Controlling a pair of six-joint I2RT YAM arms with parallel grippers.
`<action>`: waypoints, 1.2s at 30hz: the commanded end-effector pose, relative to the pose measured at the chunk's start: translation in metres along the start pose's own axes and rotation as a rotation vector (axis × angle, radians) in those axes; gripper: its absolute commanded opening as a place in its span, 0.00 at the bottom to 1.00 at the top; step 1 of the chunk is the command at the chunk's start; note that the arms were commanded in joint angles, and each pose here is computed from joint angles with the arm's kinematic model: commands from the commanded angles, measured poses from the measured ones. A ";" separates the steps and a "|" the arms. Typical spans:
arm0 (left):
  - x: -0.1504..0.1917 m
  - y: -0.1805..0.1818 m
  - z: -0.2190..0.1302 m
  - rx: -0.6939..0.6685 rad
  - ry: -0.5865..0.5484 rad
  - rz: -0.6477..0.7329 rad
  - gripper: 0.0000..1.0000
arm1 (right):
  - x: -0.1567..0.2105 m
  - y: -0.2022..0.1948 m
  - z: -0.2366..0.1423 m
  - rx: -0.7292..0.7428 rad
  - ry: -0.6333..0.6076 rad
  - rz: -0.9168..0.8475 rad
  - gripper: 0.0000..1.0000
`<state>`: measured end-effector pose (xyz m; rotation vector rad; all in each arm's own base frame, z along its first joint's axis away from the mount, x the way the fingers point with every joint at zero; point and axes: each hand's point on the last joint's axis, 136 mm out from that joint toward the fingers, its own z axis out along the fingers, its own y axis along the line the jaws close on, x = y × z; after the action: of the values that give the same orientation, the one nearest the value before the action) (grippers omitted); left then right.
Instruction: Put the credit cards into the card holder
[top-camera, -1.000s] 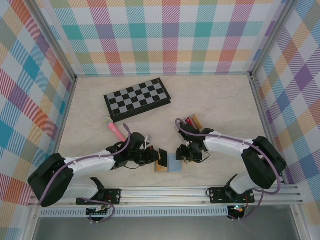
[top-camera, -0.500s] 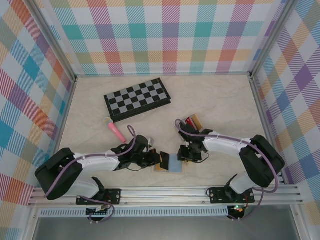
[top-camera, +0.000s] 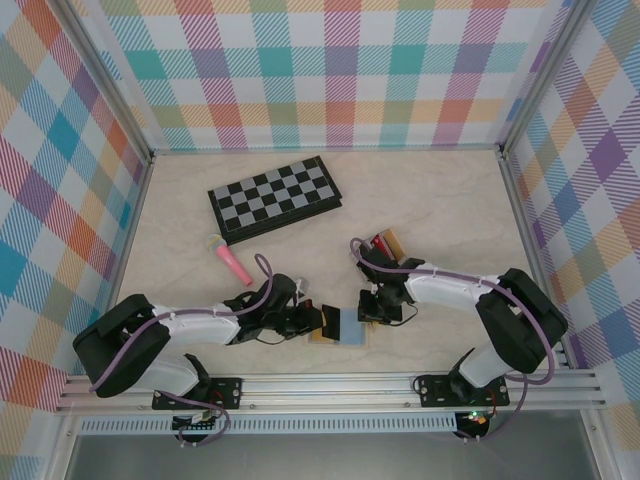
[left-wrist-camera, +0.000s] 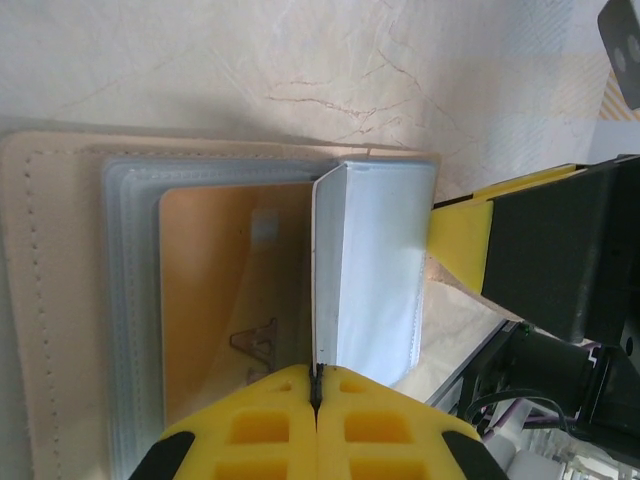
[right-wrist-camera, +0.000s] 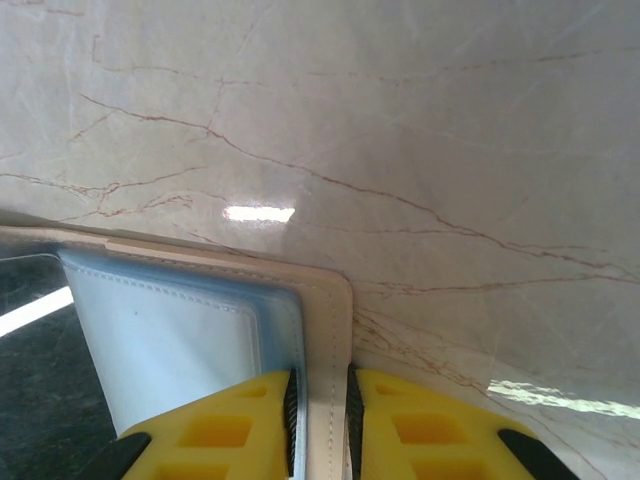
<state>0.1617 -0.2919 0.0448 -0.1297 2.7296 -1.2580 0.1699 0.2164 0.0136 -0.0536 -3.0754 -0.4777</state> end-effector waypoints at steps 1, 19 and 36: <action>0.015 0.009 0.003 -0.017 0.042 0.001 0.00 | 0.005 -0.003 0.014 0.009 0.032 0.010 0.21; 0.012 0.004 0.016 -0.052 0.024 0.039 0.05 | 0.008 0.003 0.019 -0.033 0.050 0.020 0.17; 0.025 -0.010 0.041 -0.144 0.094 0.117 0.26 | 0.009 0.002 0.012 -0.041 0.022 0.051 0.16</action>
<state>0.1508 -0.3356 0.0319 0.0337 2.8190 -1.1406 0.1700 0.2216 0.0143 -0.1233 -3.0582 -0.5442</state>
